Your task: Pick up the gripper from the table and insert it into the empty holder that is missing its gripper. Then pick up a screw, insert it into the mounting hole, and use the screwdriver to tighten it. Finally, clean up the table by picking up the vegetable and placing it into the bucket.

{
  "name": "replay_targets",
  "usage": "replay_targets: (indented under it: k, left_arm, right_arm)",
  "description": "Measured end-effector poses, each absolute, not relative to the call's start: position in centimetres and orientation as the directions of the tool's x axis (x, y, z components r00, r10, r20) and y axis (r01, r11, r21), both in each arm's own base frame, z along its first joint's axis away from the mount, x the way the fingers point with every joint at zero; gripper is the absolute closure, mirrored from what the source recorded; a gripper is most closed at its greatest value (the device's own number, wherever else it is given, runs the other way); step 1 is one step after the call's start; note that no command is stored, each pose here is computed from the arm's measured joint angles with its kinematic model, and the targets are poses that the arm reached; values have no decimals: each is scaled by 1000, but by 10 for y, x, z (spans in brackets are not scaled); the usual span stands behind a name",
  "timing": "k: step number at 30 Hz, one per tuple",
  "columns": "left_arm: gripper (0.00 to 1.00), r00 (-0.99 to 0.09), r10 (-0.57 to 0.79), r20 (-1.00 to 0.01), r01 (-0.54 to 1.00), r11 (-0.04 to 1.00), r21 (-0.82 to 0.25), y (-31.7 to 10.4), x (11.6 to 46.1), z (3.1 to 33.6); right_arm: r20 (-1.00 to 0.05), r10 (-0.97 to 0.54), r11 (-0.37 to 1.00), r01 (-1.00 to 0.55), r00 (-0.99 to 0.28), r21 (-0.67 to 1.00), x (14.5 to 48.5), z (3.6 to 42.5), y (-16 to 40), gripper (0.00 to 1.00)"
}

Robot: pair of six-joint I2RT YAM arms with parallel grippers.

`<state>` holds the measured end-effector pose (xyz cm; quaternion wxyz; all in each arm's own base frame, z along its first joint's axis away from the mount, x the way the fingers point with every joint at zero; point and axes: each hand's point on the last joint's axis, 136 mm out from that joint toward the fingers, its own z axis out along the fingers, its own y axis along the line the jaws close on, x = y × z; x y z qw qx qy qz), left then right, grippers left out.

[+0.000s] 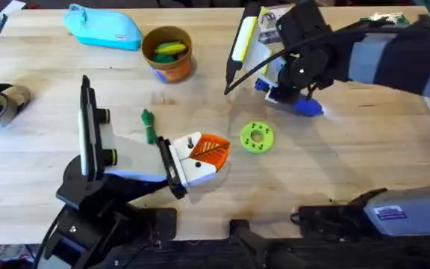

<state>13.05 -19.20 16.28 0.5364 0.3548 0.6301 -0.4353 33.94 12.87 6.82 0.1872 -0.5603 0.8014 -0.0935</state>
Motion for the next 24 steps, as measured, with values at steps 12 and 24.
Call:
replay_targets:
  k: [12, 24]
  left_arm:
    - [987, -173, -20, -985, 914, 369, -168, -192, 130, 163]
    - [987, -172, -20, -985, 914, 369, -167, -192, 131, 163]
  right_arm:
    - [-205, -926, 372, -863, -318, -342, 335, 64, 140, 43]
    - [-476, -735, 661, -669, -483, -340, 303, 170, 127, 6]
